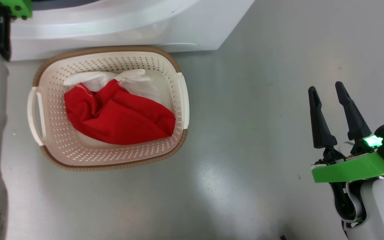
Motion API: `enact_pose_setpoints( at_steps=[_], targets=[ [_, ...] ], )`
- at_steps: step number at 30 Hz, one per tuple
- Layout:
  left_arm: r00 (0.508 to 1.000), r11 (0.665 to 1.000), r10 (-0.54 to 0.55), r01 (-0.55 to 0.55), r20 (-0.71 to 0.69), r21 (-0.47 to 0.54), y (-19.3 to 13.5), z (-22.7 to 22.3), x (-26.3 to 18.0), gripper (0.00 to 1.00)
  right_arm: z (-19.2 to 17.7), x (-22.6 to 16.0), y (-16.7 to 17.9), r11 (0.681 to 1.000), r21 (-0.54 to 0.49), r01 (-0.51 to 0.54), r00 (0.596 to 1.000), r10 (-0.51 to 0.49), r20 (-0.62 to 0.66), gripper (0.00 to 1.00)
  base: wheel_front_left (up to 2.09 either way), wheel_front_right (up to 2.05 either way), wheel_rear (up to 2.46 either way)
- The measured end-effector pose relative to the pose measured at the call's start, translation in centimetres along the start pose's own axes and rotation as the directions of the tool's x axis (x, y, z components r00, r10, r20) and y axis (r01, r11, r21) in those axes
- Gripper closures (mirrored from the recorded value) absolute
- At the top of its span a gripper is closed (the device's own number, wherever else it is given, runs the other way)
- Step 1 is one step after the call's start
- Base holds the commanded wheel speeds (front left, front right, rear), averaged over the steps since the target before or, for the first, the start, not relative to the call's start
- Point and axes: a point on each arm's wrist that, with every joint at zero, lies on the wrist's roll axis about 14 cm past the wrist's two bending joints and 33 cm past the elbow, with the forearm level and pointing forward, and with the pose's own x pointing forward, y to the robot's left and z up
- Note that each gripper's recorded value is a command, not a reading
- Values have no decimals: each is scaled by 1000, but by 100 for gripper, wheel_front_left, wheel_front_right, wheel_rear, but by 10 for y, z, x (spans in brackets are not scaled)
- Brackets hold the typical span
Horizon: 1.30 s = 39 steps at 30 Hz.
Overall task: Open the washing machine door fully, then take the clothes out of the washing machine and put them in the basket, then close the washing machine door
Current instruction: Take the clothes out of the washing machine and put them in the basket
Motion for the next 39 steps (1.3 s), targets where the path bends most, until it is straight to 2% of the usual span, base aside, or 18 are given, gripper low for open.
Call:
enact_pose_setpoints(
  at_steps=[5, 10, 12, 13, 14, 16, 18, 19, 20, 21, 39],
  targets=[
    [1000, 990, 3, 1, 28, -138, -3, 2, -9, 100, 4, 3, 3, 1000, -6, -15, 1000, 16, 10, 0, 0, 0, 0],
    [994, 982, -5, 25, 106, -189, -7, 16, -19, 100, 7, 7, 7, 999, -10, -32, 999, 32, 20, 0, 0, 0, 0],
    [992, 974, 6, 23, 126, -224, -7, 16, -25, 95, 8, 8, 9, 999, -14, -39, 999, 40, 23, 0, 0, 0, 0],
    [991, 971, 10, 23, 134, -238, -7, 16, -29, 89, 9, 8, 11, 999, -15, -43, 999, 43, 26, 0, 0, 0, 0],
    [990, 969, 12, 23, 142, -246, -7, 15, -33, 88, 10, 8, 12, 999, -14, -46, 999, 46, 29, 0, 0, 0, 0],
    [988, 963, 21, 22, 156, -270, -7, 14, -41, 69, 12, 8, 14, 998, -15, -53, 998, 53, 33, 0, 0, 0, 0],
    [985, 959, 23, 26, 168, -282, -7, 12, -50, 55, 13, 8, 16, 998, -15, -57, 998, 58, 36, 0, 0, 0, 0],
    [985, 956, 29, 23, 170, -292, -7, 10, -54, 39, 14, 8, 16, 998, -15, -60, 997, 60, 38, 0, 0, 0, 0],
    [984, 954, 30, 23, 173, -300, -7, 8, -58, 10, 15, 8, 17, 998, -14, -62, 997, 63, 41, 0, 0, 0, 0],
    [984, 953, 31, 24, 177, -302, -6, 6, -63, 0, 16, 9, 18, 998, -14, -65, 997, 65, 44, 0, 0, 0, 0],
    [987, 953, 64, -17, 145, -301, -2, -41, -135, 0, 20, 1, 22, 997, -19, -77, 996, 78, 45, 0, 0, 0, 0]
  ],
)
